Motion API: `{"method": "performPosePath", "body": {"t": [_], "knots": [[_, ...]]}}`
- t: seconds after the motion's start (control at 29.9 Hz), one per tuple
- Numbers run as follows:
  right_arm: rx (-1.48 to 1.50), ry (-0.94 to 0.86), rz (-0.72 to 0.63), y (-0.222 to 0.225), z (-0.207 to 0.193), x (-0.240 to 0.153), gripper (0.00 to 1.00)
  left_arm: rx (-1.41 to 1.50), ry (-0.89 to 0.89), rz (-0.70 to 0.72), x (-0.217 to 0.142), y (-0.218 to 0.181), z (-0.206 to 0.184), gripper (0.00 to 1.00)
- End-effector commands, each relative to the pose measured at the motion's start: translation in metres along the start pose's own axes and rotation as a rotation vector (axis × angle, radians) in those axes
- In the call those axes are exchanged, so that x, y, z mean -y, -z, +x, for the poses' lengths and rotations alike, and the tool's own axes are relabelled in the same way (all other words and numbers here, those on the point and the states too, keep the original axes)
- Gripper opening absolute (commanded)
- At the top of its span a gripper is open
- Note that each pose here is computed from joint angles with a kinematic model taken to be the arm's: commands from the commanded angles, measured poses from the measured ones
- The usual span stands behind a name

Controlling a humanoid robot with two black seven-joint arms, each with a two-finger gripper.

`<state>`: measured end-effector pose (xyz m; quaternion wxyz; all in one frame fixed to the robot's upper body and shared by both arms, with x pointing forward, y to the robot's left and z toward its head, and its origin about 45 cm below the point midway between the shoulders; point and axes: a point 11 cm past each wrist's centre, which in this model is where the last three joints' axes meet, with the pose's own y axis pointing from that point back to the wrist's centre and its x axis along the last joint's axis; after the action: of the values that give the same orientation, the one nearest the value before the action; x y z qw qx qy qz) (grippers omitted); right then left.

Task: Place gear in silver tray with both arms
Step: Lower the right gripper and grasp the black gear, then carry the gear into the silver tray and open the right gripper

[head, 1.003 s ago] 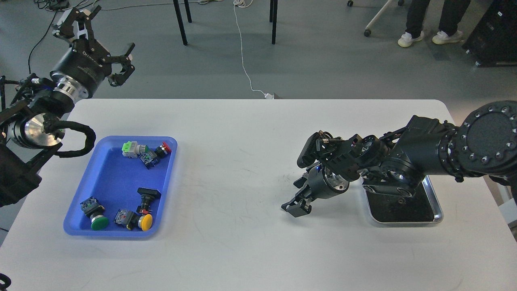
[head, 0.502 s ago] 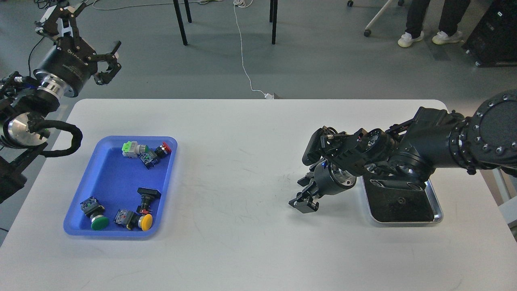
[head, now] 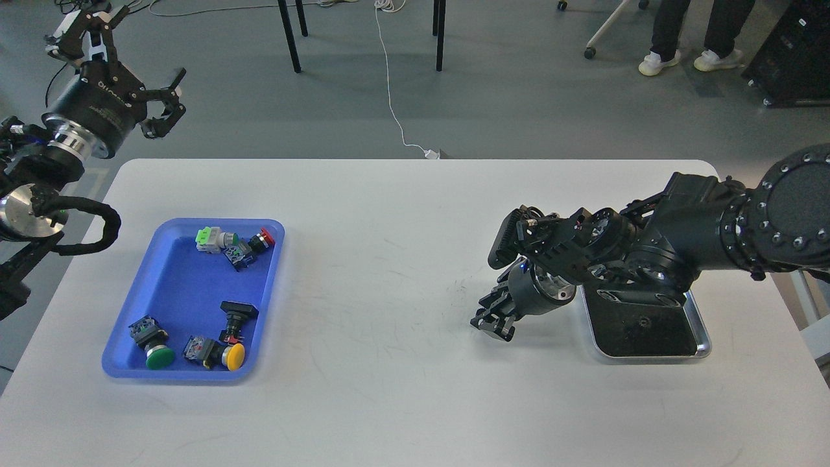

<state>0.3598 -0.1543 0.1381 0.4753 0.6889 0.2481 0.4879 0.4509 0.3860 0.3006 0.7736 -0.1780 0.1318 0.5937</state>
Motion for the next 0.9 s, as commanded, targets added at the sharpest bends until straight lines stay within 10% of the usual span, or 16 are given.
{"method": "performPosePath", "body": {"t": [0.0, 0.4, 0.87], "knots": [[0.002, 0.002, 0.003, 0.001, 0.000, 0.001, 0.39, 0.000, 0.001, 0.001, 0.000, 0.000, 0.000, 0.98], [0.003, -0.016, 0.023, 0.004, 0.002, 0.003, 0.18, 0.002, -0.004, 0.002, 0.000, 0.000, 0.001, 0.98], [0.043, -0.063, -0.147, -0.058, 0.000, -0.067, 0.18, 0.014, -0.011, -0.011, -0.002, -0.009, 0.005, 0.98]]}}
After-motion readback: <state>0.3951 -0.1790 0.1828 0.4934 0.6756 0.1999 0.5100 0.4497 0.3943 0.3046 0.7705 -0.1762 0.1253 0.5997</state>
